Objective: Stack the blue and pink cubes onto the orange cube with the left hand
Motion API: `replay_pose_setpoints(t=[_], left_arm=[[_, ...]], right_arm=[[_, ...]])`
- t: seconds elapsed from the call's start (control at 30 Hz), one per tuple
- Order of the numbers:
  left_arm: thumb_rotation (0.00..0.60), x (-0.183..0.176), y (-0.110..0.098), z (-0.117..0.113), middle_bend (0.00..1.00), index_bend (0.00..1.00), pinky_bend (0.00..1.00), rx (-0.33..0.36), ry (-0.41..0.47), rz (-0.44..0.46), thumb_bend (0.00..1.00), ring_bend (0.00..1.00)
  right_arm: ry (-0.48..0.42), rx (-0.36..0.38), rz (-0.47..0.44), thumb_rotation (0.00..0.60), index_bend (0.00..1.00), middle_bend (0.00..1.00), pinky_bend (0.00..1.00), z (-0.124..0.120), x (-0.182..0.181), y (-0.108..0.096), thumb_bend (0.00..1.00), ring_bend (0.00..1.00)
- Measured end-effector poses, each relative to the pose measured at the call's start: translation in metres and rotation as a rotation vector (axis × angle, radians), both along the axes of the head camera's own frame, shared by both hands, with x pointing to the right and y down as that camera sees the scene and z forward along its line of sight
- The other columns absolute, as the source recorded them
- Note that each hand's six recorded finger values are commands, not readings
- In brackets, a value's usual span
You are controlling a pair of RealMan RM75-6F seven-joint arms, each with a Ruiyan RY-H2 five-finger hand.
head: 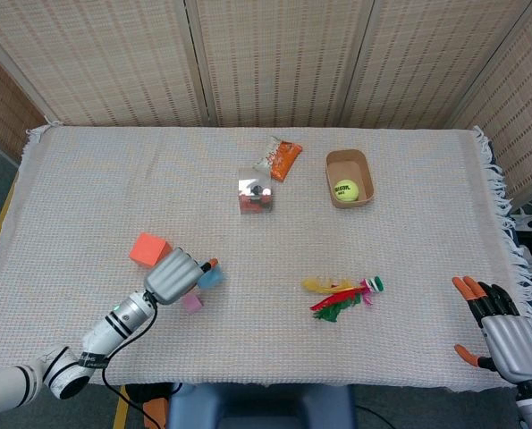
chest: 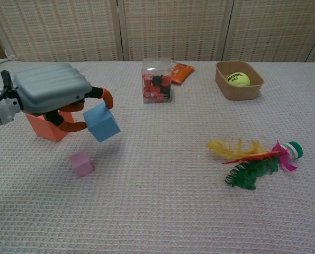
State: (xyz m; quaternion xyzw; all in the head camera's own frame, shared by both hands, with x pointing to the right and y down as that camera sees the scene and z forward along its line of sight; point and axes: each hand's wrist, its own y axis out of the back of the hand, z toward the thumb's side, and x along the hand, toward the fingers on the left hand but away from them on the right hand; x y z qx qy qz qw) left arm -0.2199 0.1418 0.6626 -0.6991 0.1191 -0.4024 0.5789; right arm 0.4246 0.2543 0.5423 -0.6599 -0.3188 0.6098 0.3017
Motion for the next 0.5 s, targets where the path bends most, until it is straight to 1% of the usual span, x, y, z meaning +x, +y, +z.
replay_pose_setpoints(t=[0.17,0.27,0.37,0.5], left_arm=[[0.6,-0.02,-0.018,-0.021,1.0,0.57,1.0,0.004,-0.031,-0.112,0.34,1.0],[0.6,-0.035,-0.03,-0.03,1.0,0.57,1.0,-0.007,-0.079,-0.181,0.34,1.0],[0.6,-0.054,-0.04,-0.035,1.0,0.57,1.0,-0.034,-0.148,-0.256,0.34,1.0],[0.6,-0.071,-0.046,-0.041,1.0,0.57,1.0,-0.062,-0.223,-0.306,0.34,1.0]], right_arm=[[-0.004,-0.01,-0.01,0.6,0.0,0.0,0.0,0.002,-0.003,0.001,0.09,0.0],[-0.007,-0.012,-0.012,0.6,0.0,0.0,0.0,0.003,-0.004,0.001,0.09,0.0],[-0.01,-0.007,-0.012,0.6,0.0,0.0,0.0,0.002,-0.004,0.0,0.09,0.0],[-0.009,-0.007,-0.012,0.6,0.0,0.0,0.0,0.001,-0.004,0.001,0.09,0.0]])
